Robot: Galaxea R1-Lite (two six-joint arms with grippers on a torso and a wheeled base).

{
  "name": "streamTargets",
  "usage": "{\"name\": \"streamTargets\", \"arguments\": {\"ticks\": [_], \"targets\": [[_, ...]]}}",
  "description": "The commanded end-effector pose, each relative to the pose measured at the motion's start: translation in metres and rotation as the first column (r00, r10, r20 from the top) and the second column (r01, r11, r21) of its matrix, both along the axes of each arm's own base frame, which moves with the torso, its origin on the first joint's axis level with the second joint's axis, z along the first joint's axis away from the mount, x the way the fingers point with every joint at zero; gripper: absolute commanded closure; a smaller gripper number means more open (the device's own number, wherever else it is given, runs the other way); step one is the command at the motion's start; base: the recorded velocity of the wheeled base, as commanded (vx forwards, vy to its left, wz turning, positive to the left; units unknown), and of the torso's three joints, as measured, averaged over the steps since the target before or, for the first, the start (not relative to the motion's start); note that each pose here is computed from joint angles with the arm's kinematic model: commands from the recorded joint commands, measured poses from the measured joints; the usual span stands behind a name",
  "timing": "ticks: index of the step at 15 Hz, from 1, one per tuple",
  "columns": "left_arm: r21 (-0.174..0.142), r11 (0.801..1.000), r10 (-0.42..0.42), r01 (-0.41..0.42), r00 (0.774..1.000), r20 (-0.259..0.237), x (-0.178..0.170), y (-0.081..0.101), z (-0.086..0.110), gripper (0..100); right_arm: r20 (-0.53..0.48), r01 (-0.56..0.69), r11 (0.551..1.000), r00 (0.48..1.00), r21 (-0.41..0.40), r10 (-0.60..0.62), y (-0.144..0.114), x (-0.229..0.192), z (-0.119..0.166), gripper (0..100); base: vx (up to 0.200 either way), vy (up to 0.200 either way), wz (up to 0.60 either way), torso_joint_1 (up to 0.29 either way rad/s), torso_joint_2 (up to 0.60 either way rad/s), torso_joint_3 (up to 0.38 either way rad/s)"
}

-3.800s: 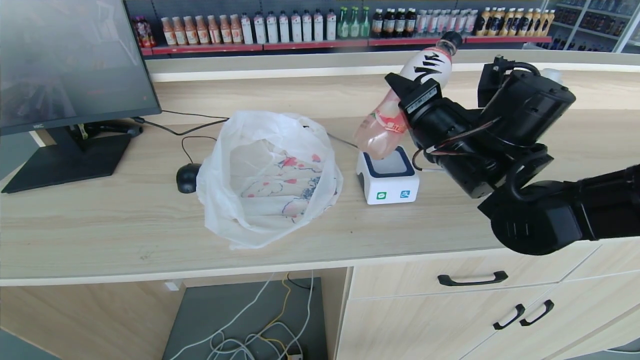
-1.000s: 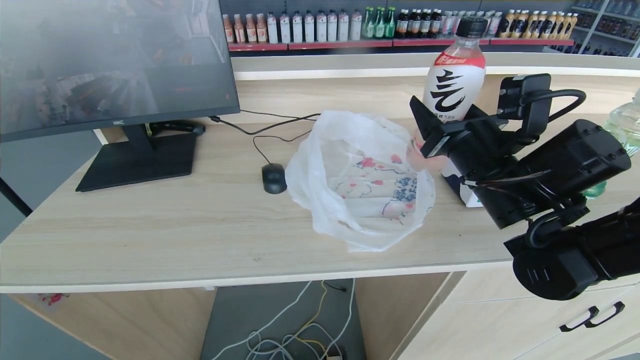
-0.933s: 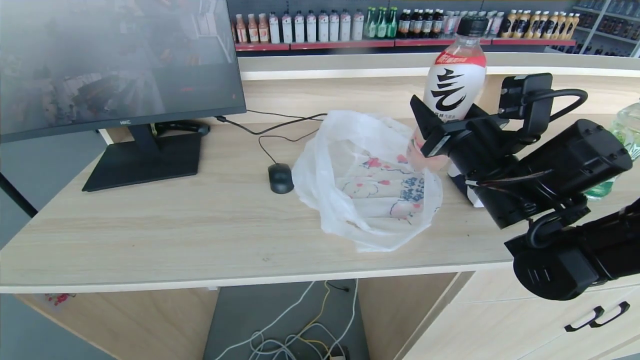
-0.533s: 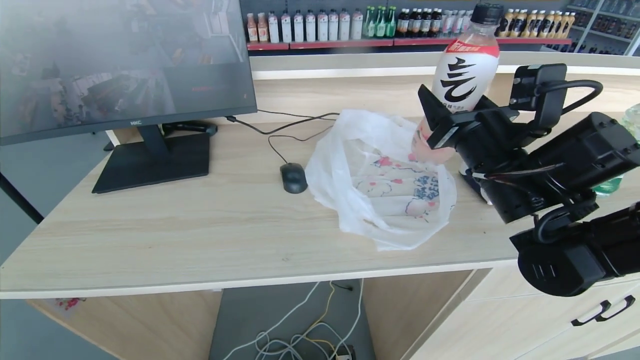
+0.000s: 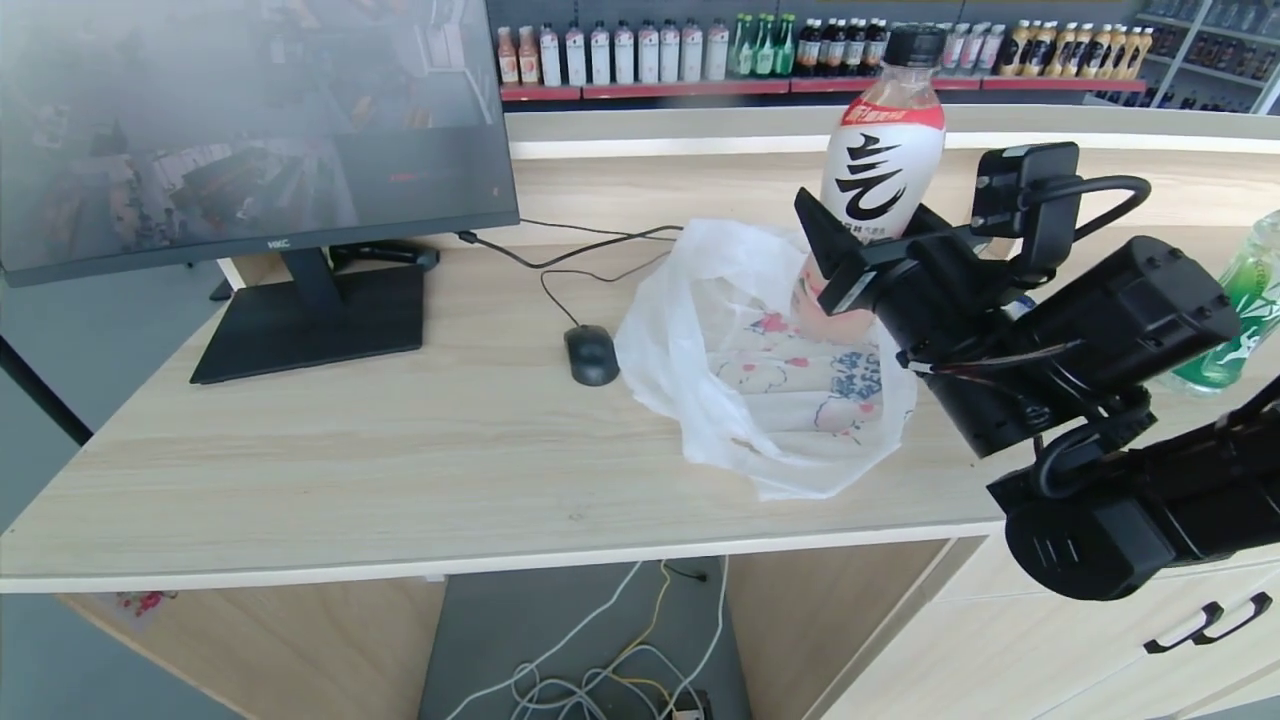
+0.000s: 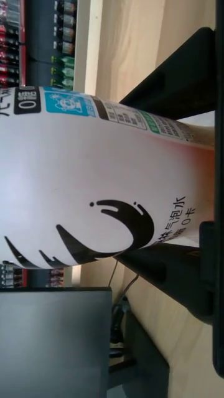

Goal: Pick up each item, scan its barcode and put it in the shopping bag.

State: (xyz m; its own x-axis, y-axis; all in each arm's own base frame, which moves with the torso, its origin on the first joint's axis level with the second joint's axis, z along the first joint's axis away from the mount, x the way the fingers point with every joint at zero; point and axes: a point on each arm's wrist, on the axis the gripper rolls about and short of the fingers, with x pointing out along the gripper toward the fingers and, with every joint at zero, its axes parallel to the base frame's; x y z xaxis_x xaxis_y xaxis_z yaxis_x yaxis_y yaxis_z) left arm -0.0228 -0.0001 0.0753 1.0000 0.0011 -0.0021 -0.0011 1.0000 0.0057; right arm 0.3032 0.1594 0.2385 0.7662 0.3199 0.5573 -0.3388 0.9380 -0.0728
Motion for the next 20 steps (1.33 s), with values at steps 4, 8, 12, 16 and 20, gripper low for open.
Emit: {"name": "streamTargets", "arguments": {"ticks": [4, 8, 12, 16, 20], "targets": [[-0.001, 1.000, 0.000, 0.000, 1.000, 0.001, 0.000, 0.000, 0.000, 0, -0.025, -0.010, 1.000, 1.000, 0.003, 0.010, 0.012, 0.028, -0.018, 100, 0.000, 0.000, 0.00, 0.000, 0.00, 0.000], [0.000, 1.000, 0.000, 0.000, 1.000, 0.001, 0.000, 0.000, 0.000, 0, -0.046, -0.018, 1.000, 0.999, -0.010, 0.017, 0.020, 0.039, -0.032, 100, 0.000, 0.000, 0.00, 0.000, 0.00, 0.000], [-0.001, 1.000, 0.002, -0.002, 1.000, 0.001, 0.000, 0.000, 0.000, 0, -0.057, -0.031, 0.999, 0.998, -0.019, 0.030, 0.030, 0.051, -0.039, 100, 0.000, 0.000, 0.00, 0.000, 0.00, 0.000], [-0.001, 1.000, 0.000, 0.000, 1.000, 0.001, 0.000, 0.000, 0.000, 0, -0.100, -0.050, 0.998, 0.994, -0.050, 0.044, 0.035, 0.059, -0.037, 100, 0.000, 0.000, 0.00, 0.000, 0.00, 0.000], [0.000, 1.000, 0.000, 0.000, 1.000, 0.001, 0.000, 0.000, 0.000, 0, -0.108, -0.058, 0.997, 0.993, -0.060, 0.051, 0.042, 0.072, -0.024, 100, 0.000, 0.000, 0.00, 0.000, 0.00, 0.000]]}}
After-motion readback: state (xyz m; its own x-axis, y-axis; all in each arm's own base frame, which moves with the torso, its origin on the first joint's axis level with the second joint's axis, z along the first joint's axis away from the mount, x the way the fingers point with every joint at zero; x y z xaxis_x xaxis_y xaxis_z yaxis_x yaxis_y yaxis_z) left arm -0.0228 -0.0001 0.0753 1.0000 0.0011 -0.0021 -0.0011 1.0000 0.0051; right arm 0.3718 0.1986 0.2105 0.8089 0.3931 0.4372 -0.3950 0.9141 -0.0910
